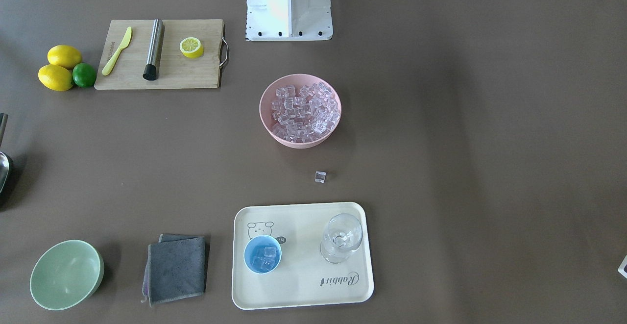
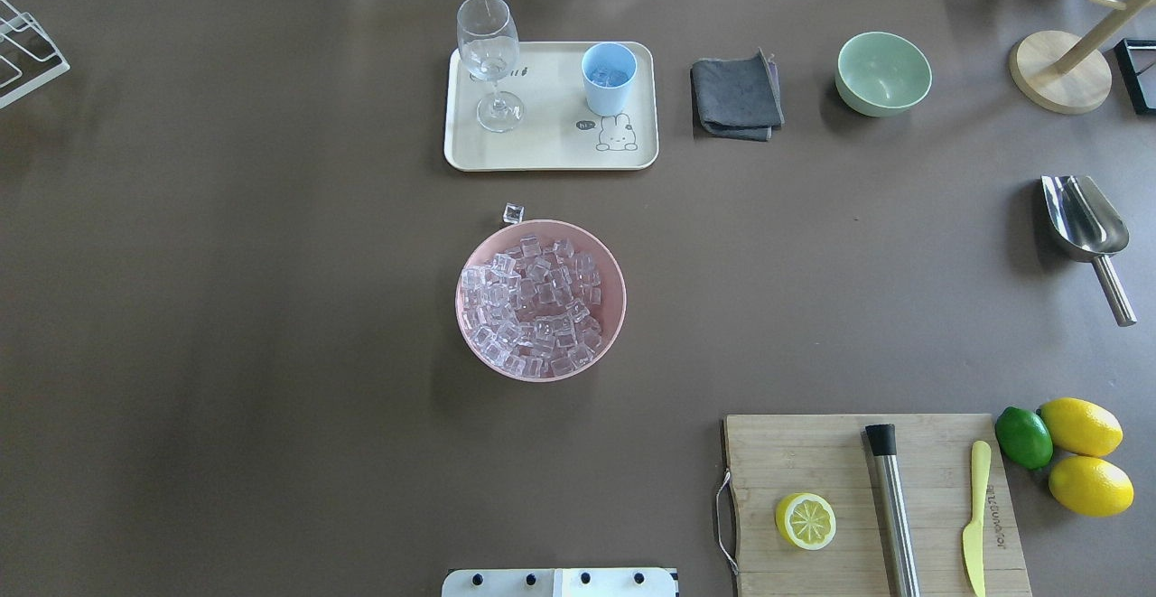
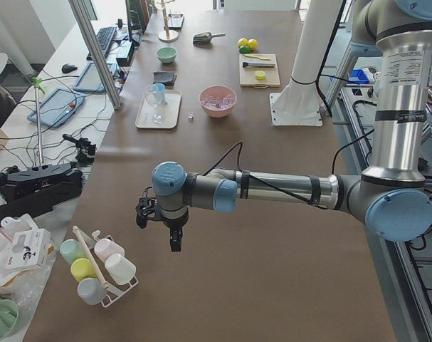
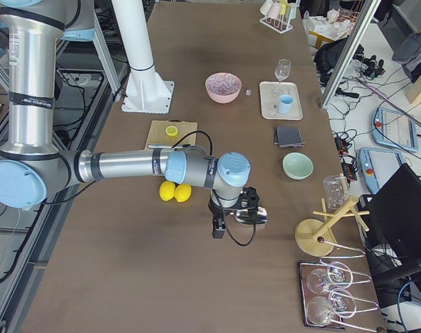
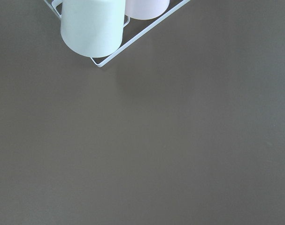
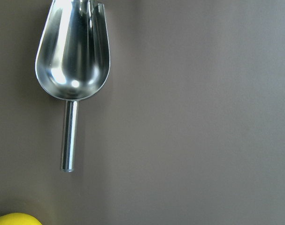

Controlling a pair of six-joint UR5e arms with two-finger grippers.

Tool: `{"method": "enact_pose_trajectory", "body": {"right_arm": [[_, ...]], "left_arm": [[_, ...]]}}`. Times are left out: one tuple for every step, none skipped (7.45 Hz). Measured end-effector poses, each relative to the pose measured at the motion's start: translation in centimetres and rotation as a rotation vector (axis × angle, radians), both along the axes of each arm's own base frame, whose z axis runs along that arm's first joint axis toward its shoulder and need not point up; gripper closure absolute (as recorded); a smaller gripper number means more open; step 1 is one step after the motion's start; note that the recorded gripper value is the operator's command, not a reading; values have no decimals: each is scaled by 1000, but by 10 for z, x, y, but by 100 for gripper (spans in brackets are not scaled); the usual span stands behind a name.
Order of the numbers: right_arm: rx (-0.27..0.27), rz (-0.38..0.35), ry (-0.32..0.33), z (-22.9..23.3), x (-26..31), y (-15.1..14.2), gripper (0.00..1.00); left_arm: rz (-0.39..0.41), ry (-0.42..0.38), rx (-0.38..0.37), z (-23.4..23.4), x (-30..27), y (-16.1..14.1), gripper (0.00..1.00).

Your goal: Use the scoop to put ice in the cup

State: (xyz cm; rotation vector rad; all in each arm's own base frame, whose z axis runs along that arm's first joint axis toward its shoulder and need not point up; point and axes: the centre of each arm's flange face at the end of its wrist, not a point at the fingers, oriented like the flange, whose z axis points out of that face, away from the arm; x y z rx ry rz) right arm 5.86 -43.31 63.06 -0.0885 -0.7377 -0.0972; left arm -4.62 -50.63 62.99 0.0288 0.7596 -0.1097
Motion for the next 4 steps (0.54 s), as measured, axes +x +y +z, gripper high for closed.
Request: {"method": "enact_pose_trajectory", "body": {"right_arm": [[-3, 0, 1, 1, 0, 0, 0], [-5, 0, 1, 2, 0, 1, 0], [-7, 0, 0, 3, 0, 2, 0], [-7, 0, -1, 3, 0, 3, 0]], "left_arm": [[1, 0, -1, 1, 0, 0, 1], [2, 0, 0, 0, 0, 0, 1], [2, 0, 0, 0, 1, 0, 1], [1, 0, 0, 0, 1, 0, 1]]}}
